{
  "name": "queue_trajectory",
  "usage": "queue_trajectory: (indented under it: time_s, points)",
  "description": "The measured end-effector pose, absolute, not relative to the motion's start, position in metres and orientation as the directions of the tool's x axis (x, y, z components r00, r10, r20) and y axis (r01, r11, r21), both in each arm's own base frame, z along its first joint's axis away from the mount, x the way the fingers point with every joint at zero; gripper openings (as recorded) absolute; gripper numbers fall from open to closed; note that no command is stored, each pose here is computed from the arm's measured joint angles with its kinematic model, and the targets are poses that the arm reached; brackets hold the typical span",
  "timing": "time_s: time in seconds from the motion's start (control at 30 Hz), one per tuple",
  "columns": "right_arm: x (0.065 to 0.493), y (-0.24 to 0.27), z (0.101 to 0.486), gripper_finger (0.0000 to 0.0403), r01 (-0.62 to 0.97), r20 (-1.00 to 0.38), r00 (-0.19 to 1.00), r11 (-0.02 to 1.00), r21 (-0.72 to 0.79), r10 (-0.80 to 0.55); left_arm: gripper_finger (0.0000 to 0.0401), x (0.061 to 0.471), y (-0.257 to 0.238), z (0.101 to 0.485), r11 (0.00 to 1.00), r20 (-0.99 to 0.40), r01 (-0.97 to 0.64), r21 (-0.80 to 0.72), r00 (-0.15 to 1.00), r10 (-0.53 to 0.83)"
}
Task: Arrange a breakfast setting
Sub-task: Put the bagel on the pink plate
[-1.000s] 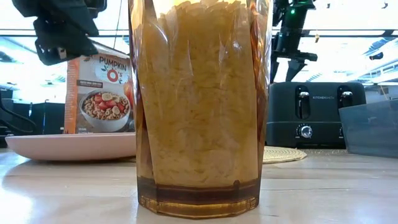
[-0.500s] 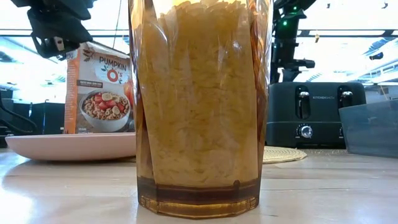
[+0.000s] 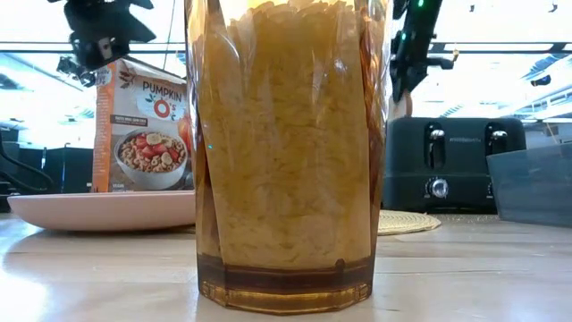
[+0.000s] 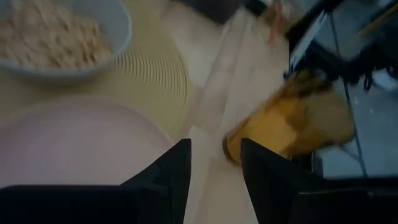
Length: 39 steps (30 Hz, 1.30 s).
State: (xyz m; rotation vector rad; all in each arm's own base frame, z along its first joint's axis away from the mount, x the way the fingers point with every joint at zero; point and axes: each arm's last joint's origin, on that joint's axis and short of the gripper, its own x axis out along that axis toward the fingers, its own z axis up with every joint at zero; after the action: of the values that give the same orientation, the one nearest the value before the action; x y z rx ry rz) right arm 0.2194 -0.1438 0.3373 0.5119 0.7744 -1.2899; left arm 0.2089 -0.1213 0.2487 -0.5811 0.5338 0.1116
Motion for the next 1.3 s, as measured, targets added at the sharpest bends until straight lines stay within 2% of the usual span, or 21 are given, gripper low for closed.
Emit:
queue_trajectory:
  time_s: [0.13,0.23,0.33,0.43,0.53,0.63,0.7,0.77,0.9,1.03,1.3]
  points:
    - [0.207,-0.137,0.368,0.0047,0.975,-0.678,0.129,0.216,-0.045,-0.723,0.0144,0.209,-0.108,0.260,0.836,-0.458,-0.260,-0.483,0.889,0.011]
    - [0.201,-0.129,0.383,0.0046,0.968,-0.653,0.190,0.250,0.001,-0.733,0.0147,0.211,-0.093,0.266,0.817,-0.434,-0.290,-0.498,0.899,0.054]
    - [0.194,-0.116,0.397,0.0046,0.949,-0.612,0.277,0.312,0.052,-0.741,0.0160,0.213,-0.080,0.275,0.818,-0.383,-0.292,-0.495,0.919,0.097]
    - [0.193,-0.100,0.405,0.0046,0.904,-0.603,0.387,0.416,0.099,-0.698,0.0181,0.219,-0.070,0.286,0.828,-0.292,-0.267,-0.494,0.947,0.131]
    - [0.195,-0.083,0.413,0.0045,0.787,-0.589,0.552,0.603,0.134,-0.590,0.0201,0.225,-0.063,0.299,0.855,-0.161,-0.212,-0.473,0.975,0.153]
    - [0.203,-0.061,0.417,0.0045,0.595,-0.576,0.703,0.788,0.156,-0.417,0.0214,0.234,-0.058,0.307,0.876,-0.054,-0.184,-0.445,0.982,0.179]
    - [0.210,-0.046,0.421,0.0045,0.433,-0.543,0.796,0.879,0.199,-0.269,0.0218,0.239,-0.056,0.309,0.883,-0.004,-0.174,-0.435,0.981,0.192]
    - [0.217,-0.032,0.426,0.0045,0.278,-0.495,0.860,0.927,0.252,-0.123,0.0220,0.243,-0.053,0.313,0.888,0.053,-0.162,-0.430,0.977,0.205]
    - [0.233,-0.007,0.434,0.0045,0.019,-0.377,0.921,0.955,0.295,0.098,0.0222,0.251,-0.056,0.315,0.915,0.133,-0.086,-0.395,0.980,0.150]
    - [0.249,0.011,0.441,0.0045,-0.107,-0.262,0.949,0.963,0.248,0.173,0.0222,0.256,-0.058,0.317,0.918,0.197,-0.030,-0.395,0.974,0.117]
    - [0.290,0.018,0.435,0.0045,-0.049,-0.153,0.985,0.982,0.181,0.077,0.0222,0.260,-0.061,0.323,0.907,0.315,0.056,-0.416,0.945,0.086]
